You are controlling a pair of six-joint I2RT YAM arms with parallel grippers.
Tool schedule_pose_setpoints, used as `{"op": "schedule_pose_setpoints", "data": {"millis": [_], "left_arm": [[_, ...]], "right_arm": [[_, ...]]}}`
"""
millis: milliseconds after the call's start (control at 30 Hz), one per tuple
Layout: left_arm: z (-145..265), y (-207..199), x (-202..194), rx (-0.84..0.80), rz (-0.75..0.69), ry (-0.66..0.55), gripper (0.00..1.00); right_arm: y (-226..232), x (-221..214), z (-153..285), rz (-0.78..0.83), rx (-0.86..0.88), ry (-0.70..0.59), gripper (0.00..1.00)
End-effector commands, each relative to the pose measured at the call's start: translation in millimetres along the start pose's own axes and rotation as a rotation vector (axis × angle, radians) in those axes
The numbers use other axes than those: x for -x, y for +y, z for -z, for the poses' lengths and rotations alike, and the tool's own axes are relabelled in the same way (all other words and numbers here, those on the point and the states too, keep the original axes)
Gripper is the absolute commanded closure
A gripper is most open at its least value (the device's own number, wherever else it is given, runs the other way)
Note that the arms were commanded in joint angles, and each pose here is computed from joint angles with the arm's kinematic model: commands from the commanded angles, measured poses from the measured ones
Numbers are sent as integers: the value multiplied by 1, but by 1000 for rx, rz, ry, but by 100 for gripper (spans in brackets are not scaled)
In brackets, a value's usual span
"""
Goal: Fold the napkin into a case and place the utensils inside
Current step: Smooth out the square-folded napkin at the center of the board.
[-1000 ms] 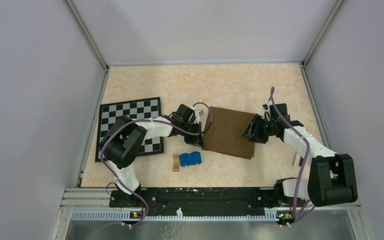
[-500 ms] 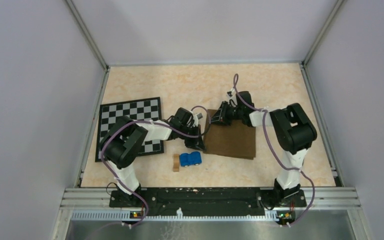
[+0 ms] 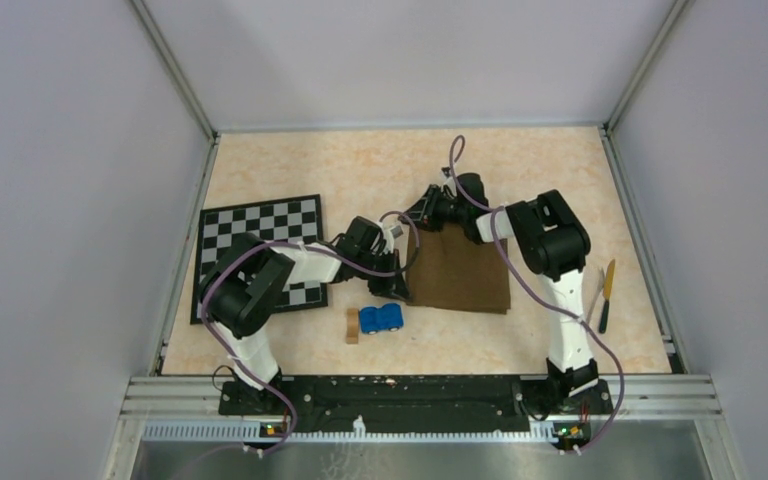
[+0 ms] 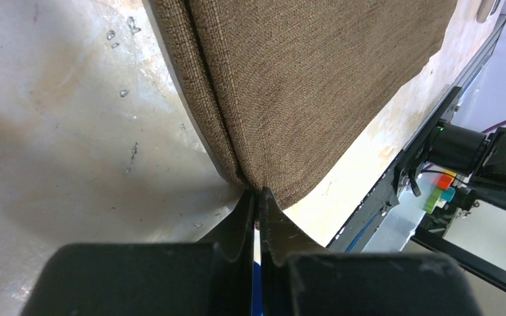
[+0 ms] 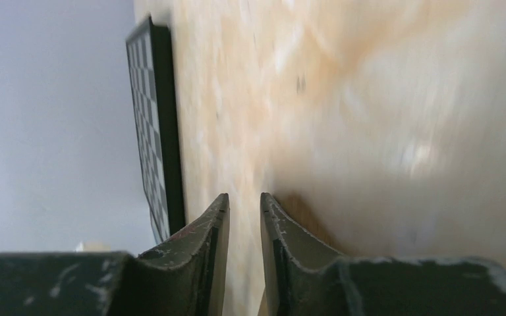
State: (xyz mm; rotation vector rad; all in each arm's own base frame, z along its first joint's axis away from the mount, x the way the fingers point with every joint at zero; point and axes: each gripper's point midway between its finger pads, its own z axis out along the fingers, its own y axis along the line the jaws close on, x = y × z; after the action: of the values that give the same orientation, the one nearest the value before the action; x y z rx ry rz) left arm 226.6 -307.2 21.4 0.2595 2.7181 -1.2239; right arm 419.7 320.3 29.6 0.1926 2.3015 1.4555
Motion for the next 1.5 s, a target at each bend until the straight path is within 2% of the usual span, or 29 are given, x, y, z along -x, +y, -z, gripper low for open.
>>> {"op": "schedule_pose_setpoints", "data": {"millis": [0,133,233,333,467,600,667,700,867,933,1067,1167,1200,1233,1300,1333,1367,1467], "left_arm": [[7,30,-9,146,-15,-11,90],[29,1,18,128,-77,-85,57],[39,-11,38,135,-97,-126,44],[36,-15,49,138,-110,-128,39],[20,-16,51,106,-105,-102,38],[7,1,43,141,-94,-66,38],[3,12,36,165,-80,-53,40],[2,17,34,177,-74,-50,45],[2,43,24,243,-22,-70,87],[1,47,21,245,-9,-62,93],[7,45,17,245,-8,-68,100],[18,40,23,273,-43,-82,100],[24,34,28,275,-61,-91,96],[32,24,33,269,-82,-108,86],[47,3,47,246,-132,-155,60],[53,-9,56,226,-159,-180,52],[57,-22,64,193,-186,-202,49],[57,-68,90,25,-265,-248,47]], "right_arm": [[-10,49,-10,12,5,-122,73],[38,54,18,65,49,-75,60],[63,54,47,136,2,-36,51],[59,45,77,158,-93,-9,46],[38,15,113,156,-172,27,45],[27,-16,144,150,-165,29,46],[21,-27,157,146,-179,20,46],[16,-31,163,146,-193,14,46],[-13,-47,180,157,-297,19,46],[-17,-47,186,151,-306,2,46],[-16,-23,197,134,-297,-82,44],[-15,9,208,132,-323,-147,42],[-16,18,211,130,-333,-162,42],[-16,27,214,133,-344,-174,42],[-17,42,218,143,-376,-191,41],[-16,48,219,149,-381,-201,41],[-15,53,218,152,-375,-205,41],[-17,63,211,143,-339,-193,42]]}}
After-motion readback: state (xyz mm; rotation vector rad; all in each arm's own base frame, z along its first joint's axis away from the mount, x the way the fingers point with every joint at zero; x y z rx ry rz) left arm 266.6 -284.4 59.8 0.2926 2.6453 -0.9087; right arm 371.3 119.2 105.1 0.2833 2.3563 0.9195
